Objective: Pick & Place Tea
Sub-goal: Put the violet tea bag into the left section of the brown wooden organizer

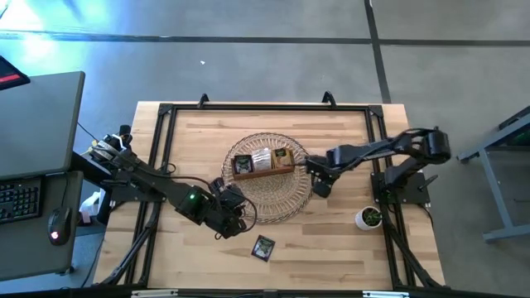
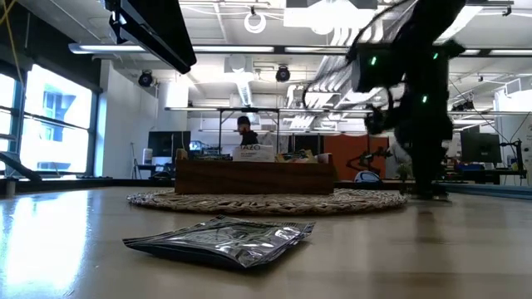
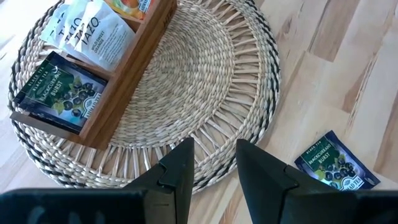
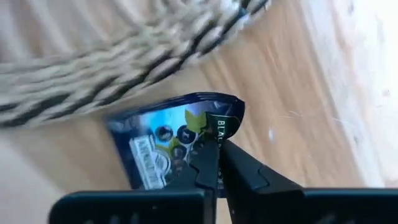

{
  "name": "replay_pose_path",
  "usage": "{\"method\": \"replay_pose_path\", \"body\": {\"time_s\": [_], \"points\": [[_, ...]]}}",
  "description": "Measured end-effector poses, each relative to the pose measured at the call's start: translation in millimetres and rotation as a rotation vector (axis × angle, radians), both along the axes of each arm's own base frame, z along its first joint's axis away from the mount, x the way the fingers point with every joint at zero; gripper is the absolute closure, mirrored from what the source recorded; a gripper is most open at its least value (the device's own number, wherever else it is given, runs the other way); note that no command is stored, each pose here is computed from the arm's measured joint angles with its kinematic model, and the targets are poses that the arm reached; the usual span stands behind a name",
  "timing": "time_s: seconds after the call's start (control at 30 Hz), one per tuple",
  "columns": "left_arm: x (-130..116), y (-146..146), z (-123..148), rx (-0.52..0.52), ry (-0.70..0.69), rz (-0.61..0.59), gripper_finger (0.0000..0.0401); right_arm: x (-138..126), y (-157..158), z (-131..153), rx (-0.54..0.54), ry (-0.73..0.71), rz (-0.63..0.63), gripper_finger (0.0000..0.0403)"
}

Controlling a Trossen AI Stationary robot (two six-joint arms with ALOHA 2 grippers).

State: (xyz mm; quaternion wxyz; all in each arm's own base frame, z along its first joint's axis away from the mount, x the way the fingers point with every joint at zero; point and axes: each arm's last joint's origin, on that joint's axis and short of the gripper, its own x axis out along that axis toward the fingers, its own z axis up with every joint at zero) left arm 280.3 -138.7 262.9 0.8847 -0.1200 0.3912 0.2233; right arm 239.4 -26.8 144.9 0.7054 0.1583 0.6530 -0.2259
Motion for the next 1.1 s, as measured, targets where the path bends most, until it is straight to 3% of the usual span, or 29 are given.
{"method": "replay_pose_path", "body": {"time_s": [0.17, 0.23, 0.43, 0.6, 0.87, 1.1], "points": [[-0.3, 0.2, -0.1, 0.005, 0.003, 0.001, 0.0284, -1.2, 24.0, 33.6, -0.099, -0.203, 0.027, 0.0394], [-0.4, 0.4, -0.2, 0.013, 0.005, -0.005, 0.0284, 1.6, 35.1, 44.0, -0.202, -0.305, 0.078, 0.0397], [-0.7, 0.6, -0.3, 0.026, 0.013, -0.016, 0.0284, 38.2, 82.6, 68.9, -0.628, -0.681, 0.436, 0.0399], [-7.9, 2.4, 6.6, -0.016, 0.03, 0.034, 0.0284, 72.8, 99.0, 69.5, -0.827, -0.881, 0.567, 0.04], [-34.0, 2.0, 30.6, 0.064, -0.031, 0.106, 0.0284, 144.9, 78.1, 40.8, -0.965, -0.726, 0.602, 0.0402], [-45.0, 2.4, 36.1, 0.093, -0.054, 0.136, 0.0284, 215.8, 65.7, 30.0, -0.973, -0.542, 0.663, 0.0402]]}}
